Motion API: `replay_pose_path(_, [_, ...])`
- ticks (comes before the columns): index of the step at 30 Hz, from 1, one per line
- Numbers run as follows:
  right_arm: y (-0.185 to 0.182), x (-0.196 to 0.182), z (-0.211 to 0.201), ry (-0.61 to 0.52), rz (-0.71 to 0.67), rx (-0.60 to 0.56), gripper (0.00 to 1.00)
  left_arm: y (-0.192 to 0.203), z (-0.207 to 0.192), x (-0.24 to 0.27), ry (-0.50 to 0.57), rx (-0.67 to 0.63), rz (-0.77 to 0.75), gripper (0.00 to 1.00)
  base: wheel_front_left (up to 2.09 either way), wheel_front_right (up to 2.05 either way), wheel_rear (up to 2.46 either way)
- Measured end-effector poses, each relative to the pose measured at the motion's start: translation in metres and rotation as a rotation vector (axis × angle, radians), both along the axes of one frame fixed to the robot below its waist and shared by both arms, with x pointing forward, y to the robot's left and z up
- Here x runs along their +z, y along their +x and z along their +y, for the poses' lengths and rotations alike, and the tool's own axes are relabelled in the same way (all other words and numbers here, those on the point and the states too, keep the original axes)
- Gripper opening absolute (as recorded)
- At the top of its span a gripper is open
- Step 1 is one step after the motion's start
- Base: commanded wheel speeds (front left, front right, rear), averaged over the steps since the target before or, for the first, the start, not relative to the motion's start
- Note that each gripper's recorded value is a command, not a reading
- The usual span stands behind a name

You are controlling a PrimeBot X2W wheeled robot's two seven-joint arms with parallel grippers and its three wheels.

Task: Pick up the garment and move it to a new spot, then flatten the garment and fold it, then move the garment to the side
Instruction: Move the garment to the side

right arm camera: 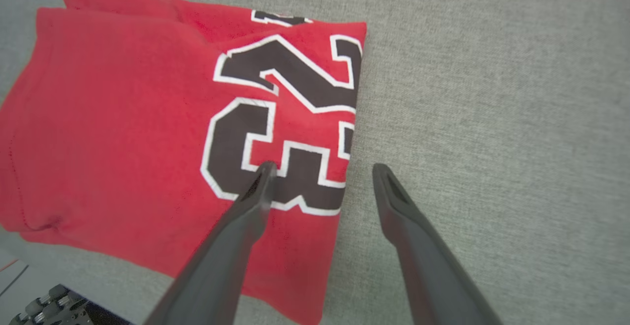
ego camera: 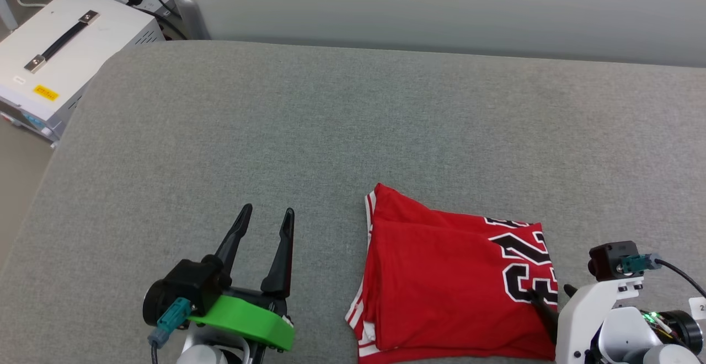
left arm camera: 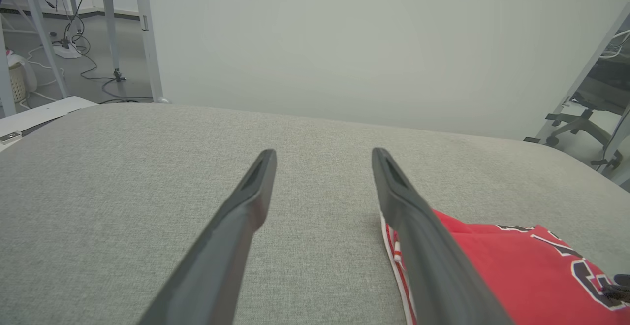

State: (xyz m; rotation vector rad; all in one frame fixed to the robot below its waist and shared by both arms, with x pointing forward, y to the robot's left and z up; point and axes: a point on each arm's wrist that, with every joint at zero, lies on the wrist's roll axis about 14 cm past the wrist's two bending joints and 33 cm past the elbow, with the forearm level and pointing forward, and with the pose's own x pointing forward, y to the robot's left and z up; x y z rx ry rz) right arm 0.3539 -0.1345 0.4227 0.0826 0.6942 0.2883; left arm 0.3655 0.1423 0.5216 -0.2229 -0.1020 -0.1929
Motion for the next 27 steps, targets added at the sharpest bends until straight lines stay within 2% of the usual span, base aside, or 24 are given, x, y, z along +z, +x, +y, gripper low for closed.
replay_pose_path(3, [-0.002, -0.015, 0.007, 0.004, 0.07, 0.014, 1.0, 0.001, 0.004, -0.004, 0.004, 0.012, 0.013, 1.0, 0.0, 0.0, 0.0])
replay_pose_path(12, [0.003, -0.042, 0.022, -0.018, 0.155, 0.061, 1.0, 0.001, 0.016, -0.014, 0.013, 0.048, 0.044, 1.0, 0.0, 0.0, 0.0])
replay_pose_path(14, [0.001, -0.046, 0.024, -0.031, 0.169, 0.079, 0.35, 0.0, 0.017, -0.014, 0.014, 0.051, 0.046, 1.0, 0.0, 0.0, 0.0])
replay_pose_path(15, [0.001, -0.047, 0.025, -0.034, 0.167, 0.084, 0.12, 0.0, 0.017, -0.014, 0.014, 0.051, 0.046, 1.0, 0.0, 0.0, 0.0])
replay_pose_path(16, [0.001, -0.046, 0.026, -0.038, 0.159, 0.092, 0.0, 0.0, 0.017, -0.014, 0.015, 0.051, 0.045, 1.0, 0.0, 0.0, 0.0])
replay_pose_path(22, [0.01, -0.031, 0.023, -0.102, 0.049, 0.129, 0.0, 0.001, 0.011, -0.009, 0.018, 0.025, 0.028, 1.0, 0.0, 0.0, 0.0])
replay_pose_path(27, [0.018, -0.011, -0.002, -0.258, -0.059, 0.18, 0.0, 0.004, -0.004, -0.005, 0.014, -0.022, 0.014, 1.0, 0.0, 0.0, 0.0])
